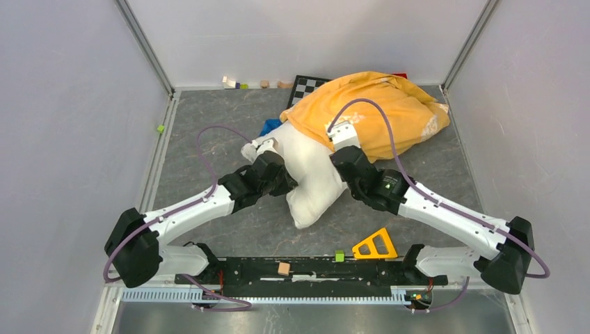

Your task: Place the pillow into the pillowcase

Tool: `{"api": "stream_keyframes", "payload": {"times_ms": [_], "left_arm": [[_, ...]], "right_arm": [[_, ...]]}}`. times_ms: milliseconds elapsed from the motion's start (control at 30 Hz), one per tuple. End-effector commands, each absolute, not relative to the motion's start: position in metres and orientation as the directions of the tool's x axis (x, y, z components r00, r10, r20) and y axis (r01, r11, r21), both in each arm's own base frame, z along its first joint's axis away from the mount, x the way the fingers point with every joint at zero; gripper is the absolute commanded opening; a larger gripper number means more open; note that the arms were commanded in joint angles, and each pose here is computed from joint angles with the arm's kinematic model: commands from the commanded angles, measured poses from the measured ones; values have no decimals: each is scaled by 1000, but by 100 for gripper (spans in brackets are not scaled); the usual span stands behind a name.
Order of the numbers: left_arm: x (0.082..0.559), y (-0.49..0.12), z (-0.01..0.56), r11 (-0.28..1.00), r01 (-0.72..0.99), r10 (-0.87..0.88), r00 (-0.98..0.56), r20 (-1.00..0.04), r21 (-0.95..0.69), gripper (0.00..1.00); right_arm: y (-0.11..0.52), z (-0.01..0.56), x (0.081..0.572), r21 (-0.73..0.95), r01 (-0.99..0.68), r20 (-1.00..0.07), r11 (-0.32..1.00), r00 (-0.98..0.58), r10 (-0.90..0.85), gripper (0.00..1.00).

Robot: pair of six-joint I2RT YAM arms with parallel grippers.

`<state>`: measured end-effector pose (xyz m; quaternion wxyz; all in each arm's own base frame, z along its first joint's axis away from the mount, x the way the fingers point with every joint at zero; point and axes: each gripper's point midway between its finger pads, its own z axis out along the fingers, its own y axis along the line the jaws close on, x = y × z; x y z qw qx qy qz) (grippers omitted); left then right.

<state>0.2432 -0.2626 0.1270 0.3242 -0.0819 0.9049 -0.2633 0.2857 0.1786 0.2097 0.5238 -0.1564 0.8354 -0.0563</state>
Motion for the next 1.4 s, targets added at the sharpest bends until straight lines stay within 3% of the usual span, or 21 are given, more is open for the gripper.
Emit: {"api": "stream_keyframes", "payload": {"times_ms": [0,133,300,467,600,700,800,900,1000,1367], "left_arm": [[271,-275,163,831,57,-360,-703,-613,-553,2],[278,-283,174,825,72,-362,-693,-623,-560,2],[274,-295,192,801,128,-344,-701,-625,-585,2],[248,-309,225,773,209,-317,-691,-650,-599,3],[232,-310,245,773,243,-299,-675,-674,-587,4],[226,-303,253,783,254,-274,-678,-682,-567,25],[223,-287,264,815,262,-239,-660,-712,-516,56],[219,-275,287,813,302,-228,-622,-749,-498,80],[214,-272,303,800,346,-210,-603,-769,-490,99],[230,-304,316,774,405,-192,-583,-789,-487,100]], "right_arm": [[254,291,257,-135,-386,-932,912,-262,-249,0],[299,323,231,-93,-517,-950,851,-209,-231,0],[313,368,240,-129,-530,-963,838,-135,-234,0],[314,412,288,-77,-539,-978,839,-121,-167,0],[318,396,335,-31,-552,-972,834,-177,-153,0],[325,371,358,-31,-537,-957,843,-229,-181,0],[331,339,373,-18,-535,-938,845,-285,-200,0],[334,310,382,-1,-536,-918,844,-334,-212,0],[337,296,385,9,-537,-909,843,-355,-217,0],[344,292,387,36,-542,-904,840,-377,-204,0]]}}
